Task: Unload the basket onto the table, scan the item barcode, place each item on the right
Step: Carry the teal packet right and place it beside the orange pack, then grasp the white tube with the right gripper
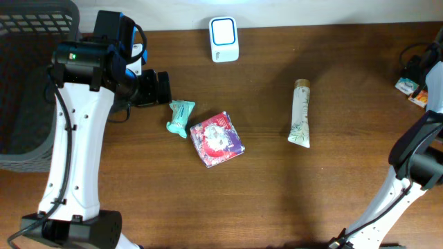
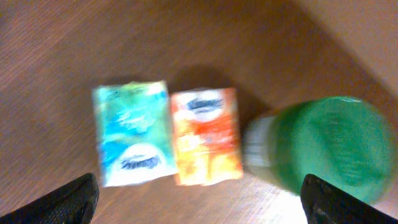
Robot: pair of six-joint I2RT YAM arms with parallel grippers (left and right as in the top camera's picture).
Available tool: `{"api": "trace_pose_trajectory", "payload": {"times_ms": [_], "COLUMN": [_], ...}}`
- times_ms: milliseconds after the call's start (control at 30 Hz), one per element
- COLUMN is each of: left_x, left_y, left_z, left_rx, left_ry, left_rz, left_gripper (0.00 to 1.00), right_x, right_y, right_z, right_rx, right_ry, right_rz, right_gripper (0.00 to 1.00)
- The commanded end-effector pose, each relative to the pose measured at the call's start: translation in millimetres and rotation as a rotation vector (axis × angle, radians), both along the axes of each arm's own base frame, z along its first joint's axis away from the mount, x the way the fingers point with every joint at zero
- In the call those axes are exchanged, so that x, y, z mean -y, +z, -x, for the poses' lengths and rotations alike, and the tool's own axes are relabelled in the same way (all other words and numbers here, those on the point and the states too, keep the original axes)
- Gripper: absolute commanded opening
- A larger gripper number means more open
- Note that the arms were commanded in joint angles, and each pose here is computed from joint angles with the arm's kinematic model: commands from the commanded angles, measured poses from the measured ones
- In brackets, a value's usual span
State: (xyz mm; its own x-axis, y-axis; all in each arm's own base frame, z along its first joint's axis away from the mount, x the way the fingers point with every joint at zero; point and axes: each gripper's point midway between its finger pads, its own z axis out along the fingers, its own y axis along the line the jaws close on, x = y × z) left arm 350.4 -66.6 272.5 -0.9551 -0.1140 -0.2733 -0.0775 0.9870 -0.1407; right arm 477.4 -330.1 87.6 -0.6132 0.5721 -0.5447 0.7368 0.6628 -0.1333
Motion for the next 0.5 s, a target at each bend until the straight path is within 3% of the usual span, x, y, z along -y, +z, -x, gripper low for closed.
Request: {"api": "trace_pose_trajectory", "payload": {"times_ms": [0, 100, 133, 167, 267, 367, 467], "left_x": [1, 1, 1, 1, 1, 1, 1], "left_y": [1, 1, 1, 1, 1, 1, 1], "left_z": [0, 0, 0, 0, 0, 0, 0], "left_rx": [0.007, 0.007, 0.007, 0.007, 0.007, 0.007, 0.007], "left_ry": [-0.017, -0.017, -0.017, -0.017, -0.017, -0.017, -0.017], "left_rz": [-0.007, -0.008, -0.008, -0.007, -0.008, -0.008, -0.008], "left_gripper": [0.99, 0.99, 0.99, 0.99, 0.99, 0.99, 0.99], "right_x": [-51, -124, -141, -199, -327, -415, -479], "right_y": [10, 93, 102, 107, 79, 56, 51], "right_z": [-30, -53, -54, -55, -38, -8, 12], "right_rx": [0.083, 0.188, 0.191, 0.171, 0.037, -0.127, -0.179], "right_ry": [0.179, 0.316, 0.345, 0.459, 0.695, 0.844, 0.971], "right_rz": [-0.129, -0.076, -0.077, -0.155, -0.377, -0.427, -0.427], "right_gripper": [0.99, 0.99, 0.99, 0.99, 0.99, 0.99, 0.99]}}
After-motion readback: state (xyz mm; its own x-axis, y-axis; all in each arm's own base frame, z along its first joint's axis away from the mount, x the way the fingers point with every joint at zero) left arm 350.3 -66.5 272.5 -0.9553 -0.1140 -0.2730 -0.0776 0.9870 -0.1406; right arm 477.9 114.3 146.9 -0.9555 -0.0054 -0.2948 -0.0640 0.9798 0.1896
